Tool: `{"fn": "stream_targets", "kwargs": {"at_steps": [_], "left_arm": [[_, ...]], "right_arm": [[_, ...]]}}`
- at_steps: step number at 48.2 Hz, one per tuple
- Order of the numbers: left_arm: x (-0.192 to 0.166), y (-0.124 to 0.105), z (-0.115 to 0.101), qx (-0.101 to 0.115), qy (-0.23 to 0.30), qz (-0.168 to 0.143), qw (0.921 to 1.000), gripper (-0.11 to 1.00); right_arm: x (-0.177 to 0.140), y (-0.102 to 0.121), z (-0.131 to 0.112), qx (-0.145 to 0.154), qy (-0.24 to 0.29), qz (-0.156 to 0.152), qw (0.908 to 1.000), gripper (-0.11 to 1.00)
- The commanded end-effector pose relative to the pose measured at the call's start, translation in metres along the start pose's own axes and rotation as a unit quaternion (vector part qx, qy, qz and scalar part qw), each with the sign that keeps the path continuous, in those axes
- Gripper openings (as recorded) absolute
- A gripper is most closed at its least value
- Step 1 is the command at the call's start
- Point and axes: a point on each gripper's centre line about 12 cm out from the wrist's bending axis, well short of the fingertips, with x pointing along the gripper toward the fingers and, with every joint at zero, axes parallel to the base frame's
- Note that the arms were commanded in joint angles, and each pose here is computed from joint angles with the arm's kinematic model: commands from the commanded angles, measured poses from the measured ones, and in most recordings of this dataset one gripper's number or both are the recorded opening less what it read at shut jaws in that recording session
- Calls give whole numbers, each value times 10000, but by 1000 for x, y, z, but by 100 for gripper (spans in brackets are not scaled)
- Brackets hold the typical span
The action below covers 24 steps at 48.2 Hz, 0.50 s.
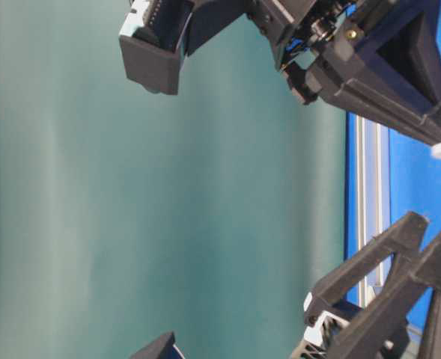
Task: Insert the wire through the string loop located in the center.
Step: 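Open the left gripper around the USB plug past the loop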
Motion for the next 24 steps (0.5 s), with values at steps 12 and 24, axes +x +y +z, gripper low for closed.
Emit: {"fn": "stream_targets", "kwargs": {"at_steps": [12, 24], "left_arm": [[4, -2, 6, 14, -96, -34, 9999, 92], [8, 3, -3, -12, 33, 41, 10000, 92]], "right_arm": [[-2, 0, 9, 4, -153, 8, 9999, -2], [-2, 1, 9, 0, -160, 15, 9999, -2]]}}
